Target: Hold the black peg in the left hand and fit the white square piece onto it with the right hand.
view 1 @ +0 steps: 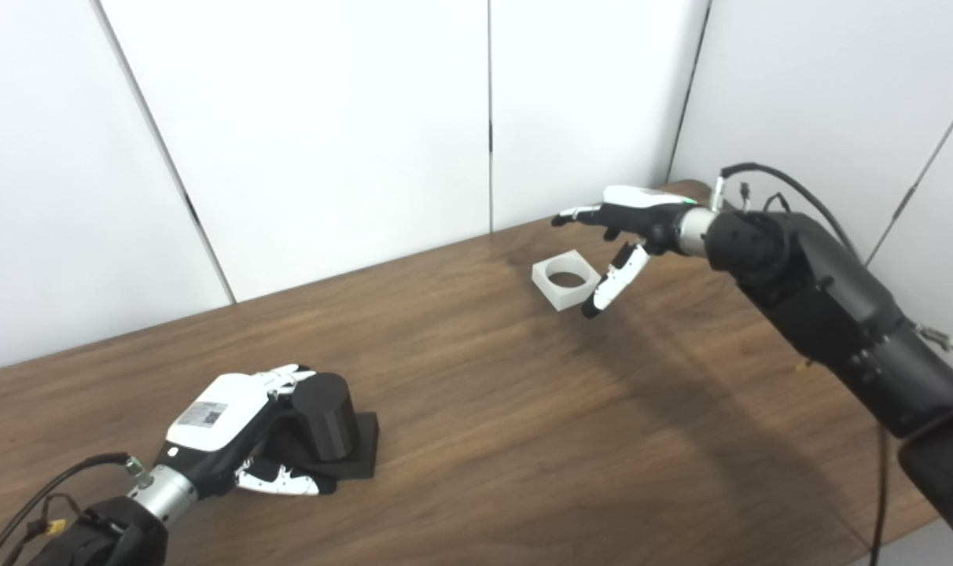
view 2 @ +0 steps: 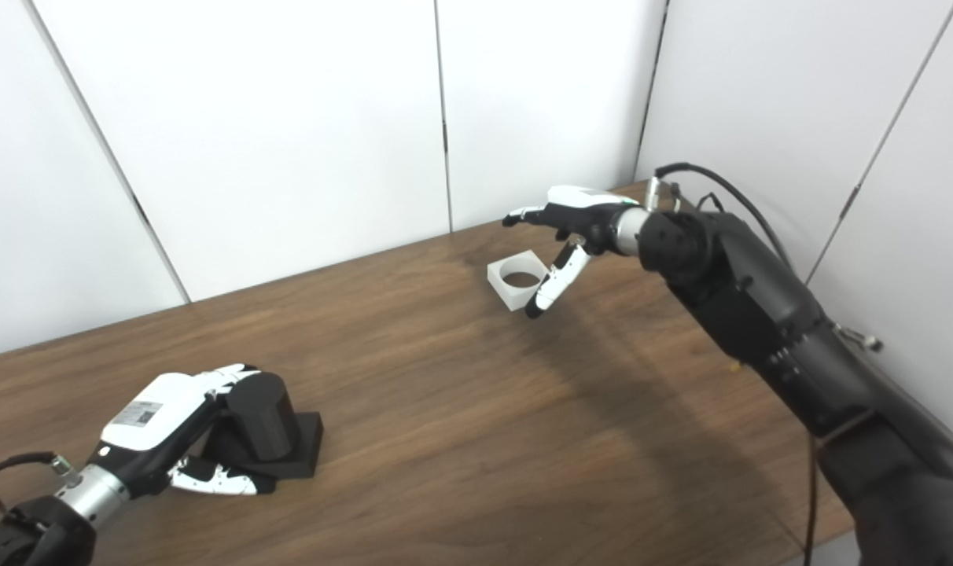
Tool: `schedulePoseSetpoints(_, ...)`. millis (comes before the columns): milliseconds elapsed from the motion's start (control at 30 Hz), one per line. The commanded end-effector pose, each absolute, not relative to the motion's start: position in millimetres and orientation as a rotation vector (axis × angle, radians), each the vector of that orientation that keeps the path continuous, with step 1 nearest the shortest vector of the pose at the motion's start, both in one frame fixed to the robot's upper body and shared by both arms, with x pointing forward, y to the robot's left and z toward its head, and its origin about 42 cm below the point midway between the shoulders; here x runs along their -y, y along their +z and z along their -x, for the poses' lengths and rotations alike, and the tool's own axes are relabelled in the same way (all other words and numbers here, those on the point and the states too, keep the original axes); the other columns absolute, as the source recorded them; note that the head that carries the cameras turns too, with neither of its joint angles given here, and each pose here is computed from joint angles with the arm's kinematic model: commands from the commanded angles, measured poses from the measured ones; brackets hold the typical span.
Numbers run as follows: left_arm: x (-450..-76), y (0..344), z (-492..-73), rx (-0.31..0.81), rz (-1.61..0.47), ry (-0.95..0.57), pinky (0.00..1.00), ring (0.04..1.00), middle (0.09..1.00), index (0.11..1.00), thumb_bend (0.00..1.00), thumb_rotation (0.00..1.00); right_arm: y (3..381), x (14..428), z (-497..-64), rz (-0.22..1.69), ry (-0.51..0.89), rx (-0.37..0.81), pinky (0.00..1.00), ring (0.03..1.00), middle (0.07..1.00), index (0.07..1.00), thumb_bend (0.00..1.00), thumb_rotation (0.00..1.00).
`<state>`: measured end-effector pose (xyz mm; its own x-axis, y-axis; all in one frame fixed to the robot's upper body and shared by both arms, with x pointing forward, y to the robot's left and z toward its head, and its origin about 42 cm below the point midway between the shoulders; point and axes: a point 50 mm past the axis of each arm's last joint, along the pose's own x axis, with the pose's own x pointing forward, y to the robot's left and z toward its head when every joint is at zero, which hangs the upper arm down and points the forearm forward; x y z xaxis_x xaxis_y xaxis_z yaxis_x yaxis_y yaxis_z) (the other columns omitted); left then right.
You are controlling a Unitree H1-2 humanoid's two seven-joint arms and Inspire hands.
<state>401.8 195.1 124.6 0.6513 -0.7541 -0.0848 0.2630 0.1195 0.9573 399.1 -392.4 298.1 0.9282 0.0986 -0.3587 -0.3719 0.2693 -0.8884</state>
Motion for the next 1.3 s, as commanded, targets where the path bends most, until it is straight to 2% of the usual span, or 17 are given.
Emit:
schedulePoseSetpoints(0,-224,64,-365,0.281,-1.386,-0.99,0.84,0.901,0.859,0.492,0.52,0.07,333,401,-407,1.324,0.279,-0.217,0.83,0.966,0.973,0.969,1.0,0.34)
schedulePoseSetpoints(333,-223,61,-364,0.278,-1.374,-0.986,0.84,0.899,0.864,0.492,0.52,0.07,328,398,-429,1.466,0.303,-0.324,0.83,0.969,0.998,1.0,1.0,0.34)
schedulePoseSetpoints(500,-224,62,-364,0.279,-1.375,-0.98,0.84,0.904,0.859,0.492,0.52,0.07,324,394,-437,1.513,0.322,-0.334,0.9,0.97,0.994,1.0,0.99,0.28)
schedulePoseSetpoints(833,-223,62,-362,0.274,-1.379,-0.985,0.84,0.903,0.862,0.492,0.52,0.07,314,386,-446,1.519,0.262,-0.311,0.94,0.973,0.991,1.0,0.94,0.21)
schedulePoseSetpoints(933,-222,62,-361,0.27,-1.377,-0.985,0.85,0.906,0.866,0.492,0.52,0.07,311,385,-447,1.527,0.244,-0.302,0.93,0.972,0.993,1.0,0.92,0.22)
schedulePoseSetpoints(1267,-220,63,-358,0.27,-1.37,-0.982,0.85,0.9,0.861,0.492,0.52,0.07,300,380,-453,1.546,0.22,-0.277,0.8,0.94,0.975,1.0,0.9,0.26)
